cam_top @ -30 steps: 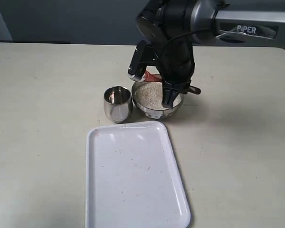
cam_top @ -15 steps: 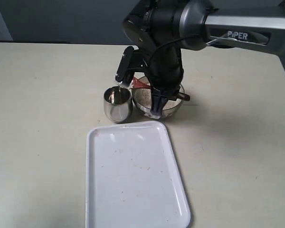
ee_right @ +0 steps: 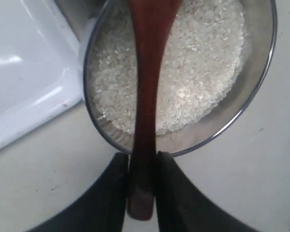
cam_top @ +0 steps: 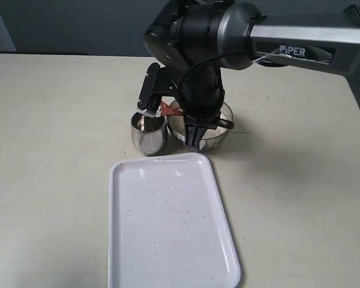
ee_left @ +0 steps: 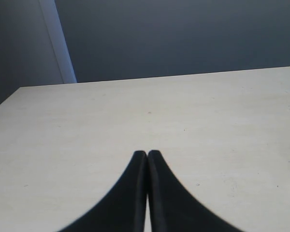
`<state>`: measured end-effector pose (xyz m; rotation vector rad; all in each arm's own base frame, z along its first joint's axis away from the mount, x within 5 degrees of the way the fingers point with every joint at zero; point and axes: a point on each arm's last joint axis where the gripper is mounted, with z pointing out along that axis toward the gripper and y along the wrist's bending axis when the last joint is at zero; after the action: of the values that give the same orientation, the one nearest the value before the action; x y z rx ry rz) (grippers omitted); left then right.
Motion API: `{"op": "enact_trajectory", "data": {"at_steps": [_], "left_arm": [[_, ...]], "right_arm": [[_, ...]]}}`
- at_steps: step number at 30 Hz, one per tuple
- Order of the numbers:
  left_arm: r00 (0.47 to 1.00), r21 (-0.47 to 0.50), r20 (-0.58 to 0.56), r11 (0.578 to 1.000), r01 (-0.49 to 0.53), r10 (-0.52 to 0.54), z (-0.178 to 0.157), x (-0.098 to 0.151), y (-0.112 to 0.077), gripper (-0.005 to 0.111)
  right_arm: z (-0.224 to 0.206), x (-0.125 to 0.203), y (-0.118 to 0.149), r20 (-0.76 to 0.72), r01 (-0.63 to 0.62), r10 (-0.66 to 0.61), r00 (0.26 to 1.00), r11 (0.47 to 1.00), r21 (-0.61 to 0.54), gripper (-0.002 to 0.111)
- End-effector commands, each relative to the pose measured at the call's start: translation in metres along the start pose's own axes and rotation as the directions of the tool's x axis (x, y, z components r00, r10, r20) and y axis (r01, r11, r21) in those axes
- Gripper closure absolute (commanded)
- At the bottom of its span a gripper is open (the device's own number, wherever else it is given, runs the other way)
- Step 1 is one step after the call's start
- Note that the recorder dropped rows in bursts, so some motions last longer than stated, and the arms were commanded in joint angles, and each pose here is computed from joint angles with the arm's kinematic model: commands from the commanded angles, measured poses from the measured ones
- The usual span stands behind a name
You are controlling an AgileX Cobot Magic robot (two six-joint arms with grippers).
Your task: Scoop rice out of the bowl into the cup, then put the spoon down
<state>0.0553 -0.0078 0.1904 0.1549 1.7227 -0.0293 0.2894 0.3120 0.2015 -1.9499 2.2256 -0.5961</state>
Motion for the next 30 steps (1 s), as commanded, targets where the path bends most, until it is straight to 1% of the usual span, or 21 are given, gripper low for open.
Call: {"op": "enact_trajectory", "data": {"at_steps": [1, 4, 10, 18, 22, 30], "left_arm": [[1.0, -0.002, 0.02, 1.0, 0.001, -0.001, -0.001, -0.002, 0.0, 0.106], [1.0, -0.001, 0.018, 1.0, 0.001, -0.001, -0.001, -0.002, 0.0, 0.106], [1.0, -0.001, 0.018, 1.0, 0.001, -0.001, -0.001, -0.002, 0.0, 0.106], [1.0, -0.001, 0.018, 1.0, 0.001, -0.001, -0.001, -0.002, 0.0, 0.106], [1.0, -0.001, 0.018, 1.0, 0.001, -0.001, -0.001, -0.002, 0.0, 0.106], [1.0, -0.001, 0.018, 1.0, 0.001, -0.001, -0.001, -0.002, 0.0, 0.106]], "right_arm": [[0.008, -0.006, 0.002, -0.037, 0.039, -0.038, 0.999, 0.999, 0.035, 0.108], [0.015, -0.008, 0.004, -0.057, 0.041, -0.038, 0.998, 0.998, 0.046, 0.108], [0.012, -0.016, 0.004, -0.049, 0.091, -0.085, 0.995, 0.984, 0.152, 0.108], [0.009, -0.02, 0.008, -0.042, 0.109, -0.104, 0.994, 0.979, 0.172, 0.108], [0.005, -0.022, 0.009, -0.07, 0.151, -0.139, 0.988, 0.963, 0.225, 0.108], [0.004, -0.02, 0.009, -0.11, 0.165, -0.141, 0.984, 0.956, 0.241, 0.108]]}}
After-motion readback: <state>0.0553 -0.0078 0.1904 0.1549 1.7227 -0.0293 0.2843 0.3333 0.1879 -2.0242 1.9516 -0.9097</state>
